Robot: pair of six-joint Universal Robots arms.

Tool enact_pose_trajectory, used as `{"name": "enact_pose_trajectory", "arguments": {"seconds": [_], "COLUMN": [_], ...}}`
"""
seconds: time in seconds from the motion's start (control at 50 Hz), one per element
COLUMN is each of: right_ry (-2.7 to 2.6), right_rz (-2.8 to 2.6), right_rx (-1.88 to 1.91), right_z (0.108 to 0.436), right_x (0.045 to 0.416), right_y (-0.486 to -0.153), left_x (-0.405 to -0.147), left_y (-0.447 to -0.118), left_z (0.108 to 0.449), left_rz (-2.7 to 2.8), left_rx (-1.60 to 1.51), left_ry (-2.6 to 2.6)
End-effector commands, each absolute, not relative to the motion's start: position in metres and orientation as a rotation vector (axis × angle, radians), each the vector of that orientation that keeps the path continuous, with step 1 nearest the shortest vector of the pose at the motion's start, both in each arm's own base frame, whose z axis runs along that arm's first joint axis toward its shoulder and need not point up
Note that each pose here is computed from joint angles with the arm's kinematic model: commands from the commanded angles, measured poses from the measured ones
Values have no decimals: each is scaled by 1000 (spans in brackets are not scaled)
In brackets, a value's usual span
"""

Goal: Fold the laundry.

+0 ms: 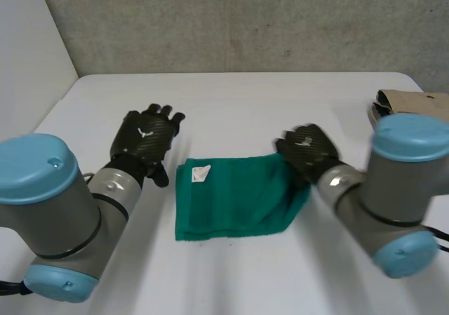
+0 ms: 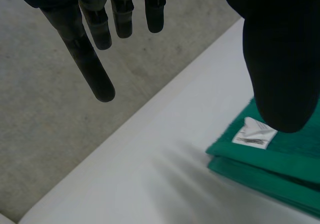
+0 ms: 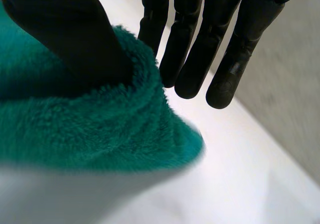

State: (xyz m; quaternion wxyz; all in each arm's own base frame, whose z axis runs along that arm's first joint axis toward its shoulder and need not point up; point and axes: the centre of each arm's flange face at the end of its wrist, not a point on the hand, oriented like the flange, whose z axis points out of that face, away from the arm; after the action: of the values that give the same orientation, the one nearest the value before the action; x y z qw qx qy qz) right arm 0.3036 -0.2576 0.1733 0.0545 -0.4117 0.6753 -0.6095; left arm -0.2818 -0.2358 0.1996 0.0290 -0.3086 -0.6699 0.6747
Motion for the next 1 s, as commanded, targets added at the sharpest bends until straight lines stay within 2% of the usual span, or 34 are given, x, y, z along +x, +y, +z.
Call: {"name": "enact_pose_trajectory", "arguments": {"seconds": [0.02, 0.1, 0.18, 0.26, 0.28, 0.36, 0.5, 0.62, 0.7, 0.82, 1.0], "right_ry": [1711, 1642, 1644, 1760, 1824, 1953, 2068, 2122, 2134, 2148, 2150], "right_rz": [-1764, -1672, -1648, -1632, -1628, -1638, -1596, -1551, -1521, -1474, -1406], "right_rx": [-1468, -1526, -1453, -1214, -1121, -915, -792, -726, -733, -765, -806], "right_z": [170, 151, 157, 173, 175, 185, 192, 185, 178, 168, 147], "right_x": [387, 406, 407, 394, 383, 354, 330, 325, 327, 333, 343], "right_y": [-188, -169, -167, -193, -207, -230, -245, -255, -255, -253, -254], "left_x": [-267, -265, -264, -269, -270, -280, -322, -336, -334, -320, -303], "left_y": [-250, -255, -260, -263, -263, -264, -235, -231, -237, -244, -238], "left_z": [213, 217, 220, 226, 225, 221, 196, 162, 148, 144, 130], "left_rz": [2154, 2178, 2191, 2182, 2171, 2098, 1745, 1512, 1468, 1531, 1591], "left_rx": [-874, -841, -792, -724, -709, -639, -701, -763, -751, -755, -1016], "left_ry": [-2080, -2083, -2087, -2054, -2051, -2032, -1985, -2061, -2168, -2314, -2428]}}
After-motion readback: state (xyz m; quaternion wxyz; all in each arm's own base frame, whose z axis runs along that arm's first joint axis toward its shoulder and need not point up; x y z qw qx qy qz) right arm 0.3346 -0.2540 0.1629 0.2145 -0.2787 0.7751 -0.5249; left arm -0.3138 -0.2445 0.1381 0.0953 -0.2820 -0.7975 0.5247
